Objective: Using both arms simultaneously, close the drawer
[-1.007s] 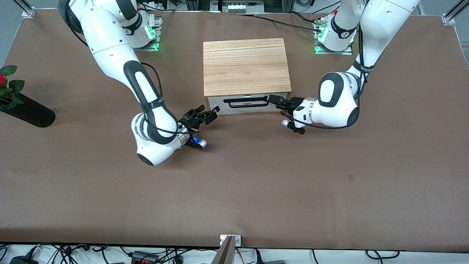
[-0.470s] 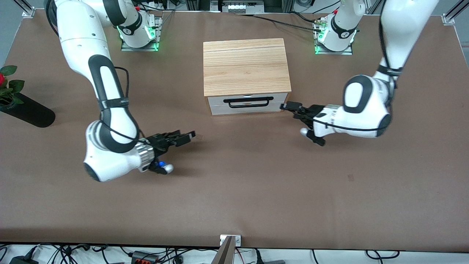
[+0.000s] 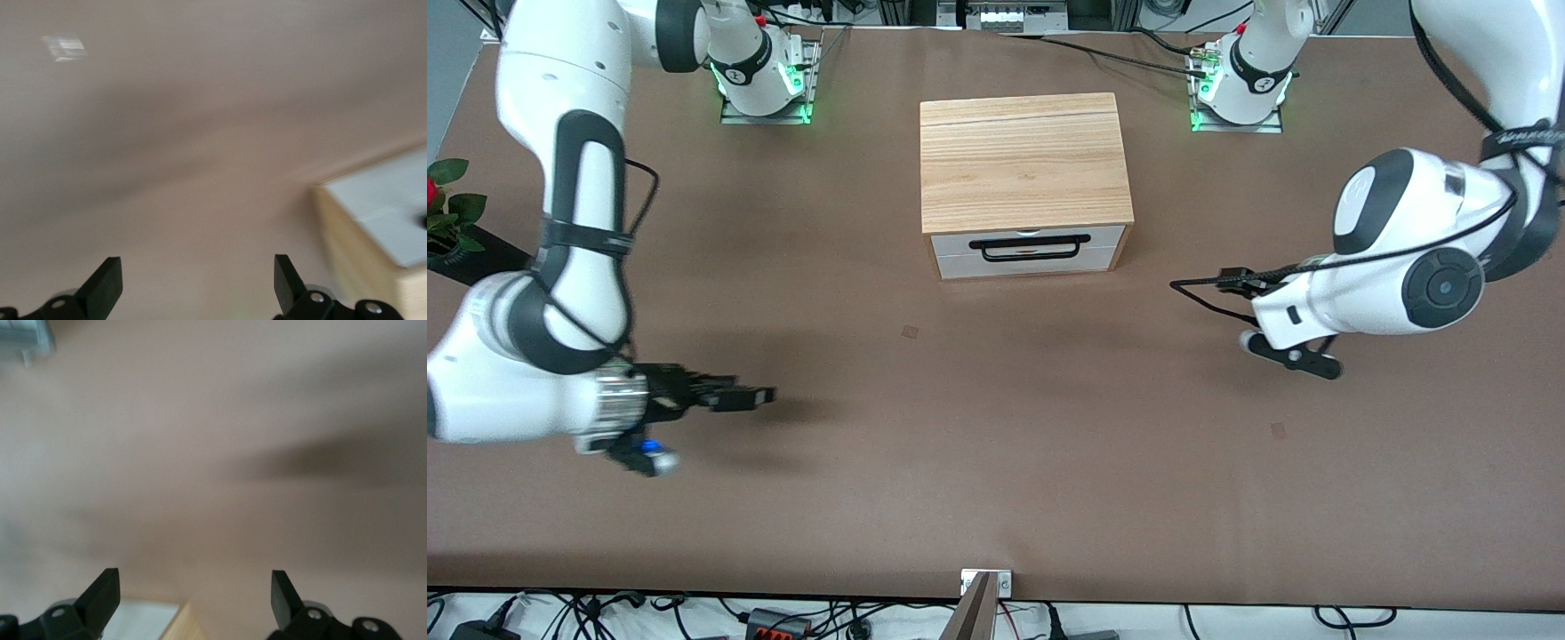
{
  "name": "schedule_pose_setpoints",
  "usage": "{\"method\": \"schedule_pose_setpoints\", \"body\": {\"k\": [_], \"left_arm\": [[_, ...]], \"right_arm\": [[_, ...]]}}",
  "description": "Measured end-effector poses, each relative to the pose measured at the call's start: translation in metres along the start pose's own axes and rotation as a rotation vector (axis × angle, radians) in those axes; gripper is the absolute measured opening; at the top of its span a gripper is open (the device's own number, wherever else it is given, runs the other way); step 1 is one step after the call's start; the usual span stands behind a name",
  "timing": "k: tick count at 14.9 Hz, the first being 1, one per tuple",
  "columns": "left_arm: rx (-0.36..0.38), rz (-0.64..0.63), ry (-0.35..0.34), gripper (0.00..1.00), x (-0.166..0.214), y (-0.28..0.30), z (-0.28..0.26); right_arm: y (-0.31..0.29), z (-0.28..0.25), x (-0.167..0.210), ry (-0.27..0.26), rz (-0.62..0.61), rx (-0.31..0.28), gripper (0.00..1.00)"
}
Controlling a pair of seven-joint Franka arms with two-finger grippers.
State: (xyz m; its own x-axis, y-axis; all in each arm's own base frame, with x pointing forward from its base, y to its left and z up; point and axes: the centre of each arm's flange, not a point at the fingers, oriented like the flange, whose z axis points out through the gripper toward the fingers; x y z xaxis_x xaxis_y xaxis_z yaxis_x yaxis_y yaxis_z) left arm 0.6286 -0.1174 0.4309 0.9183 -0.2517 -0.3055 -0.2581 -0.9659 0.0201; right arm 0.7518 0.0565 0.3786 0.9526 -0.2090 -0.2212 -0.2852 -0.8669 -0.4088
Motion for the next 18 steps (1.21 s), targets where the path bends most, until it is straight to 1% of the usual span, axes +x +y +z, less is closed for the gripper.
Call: {"method": "schedule_pose_setpoints", "body": {"k": [1, 2, 4, 5, 6, 8, 9, 11, 12, 13, 15, 16, 18], "left_arm": [[0.060, -0.025, 0.002, 1.00, -0.004, -0.008, -0.014], [0.102, -0.048, 0.013, 1.00, -0.009, -0.016, -0.032], [0.132, -0.089, 0.056, 1.00, -0.026, -0.030, -0.075], [0.129, -0.115, 0.091, 1.00, -0.039, -0.038, -0.099], [0.106, -0.145, 0.128, 1.00, -0.054, -0.048, -0.121], [0.017, -0.209, 0.194, 1.00, -0.091, -0.070, -0.152], [-0.003, -0.238, 0.238, 1.00, -0.107, -0.080, -0.160], [0.003, -0.271, 0.361, 1.00, -0.128, -0.087, -0.161], [0.011, -0.273, 0.406, 1.00, -0.136, -0.084, -0.155], [0.016, -0.272, 0.421, 1.00, -0.145, -0.079, -0.147], [0.017, -0.259, 0.401, 1.00, -0.158, -0.067, -0.130], [0.015, -0.256, 0.394, 1.00, -0.161, -0.065, -0.126], [0.012, -0.259, 0.386, 1.00, -0.162, -0.067, -0.123]], "right_arm": [[0.009, -0.021, 0.003, 0.047, 0.014, -0.011, 1.00], [0.017, -0.036, 0.004, 0.077, 0.027, -0.021, 1.00], [0.030, -0.053, 0.006, 0.118, 0.048, -0.040, 1.00], [0.034, -0.057, 0.007, 0.127, 0.055, -0.046, 1.00], [0.037, -0.060, 0.008, 0.135, 0.061, -0.052, 1.00], [0.045, -0.068, 0.009, 0.154, 0.073, -0.064, 1.00], [0.049, -0.073, 0.009, 0.165, 0.080, -0.072, 1.00], [0.057, -0.085, 0.010, 0.191, 0.092, -0.094, 1.00], [0.060, -0.092, 0.009, 0.206, 0.091, -0.125, 1.00], [0.063, -0.102, 0.006, 0.219, 0.071, -0.178, 1.00], [0.067, -0.129, -0.006, 0.229, -0.033, -0.317, 1.00], [0.070, -0.144, -0.012, 0.223, -0.092, -0.348, 1.00], [0.092, -0.178, -0.026, 0.206, -0.165, -0.351, 1.00]]}}
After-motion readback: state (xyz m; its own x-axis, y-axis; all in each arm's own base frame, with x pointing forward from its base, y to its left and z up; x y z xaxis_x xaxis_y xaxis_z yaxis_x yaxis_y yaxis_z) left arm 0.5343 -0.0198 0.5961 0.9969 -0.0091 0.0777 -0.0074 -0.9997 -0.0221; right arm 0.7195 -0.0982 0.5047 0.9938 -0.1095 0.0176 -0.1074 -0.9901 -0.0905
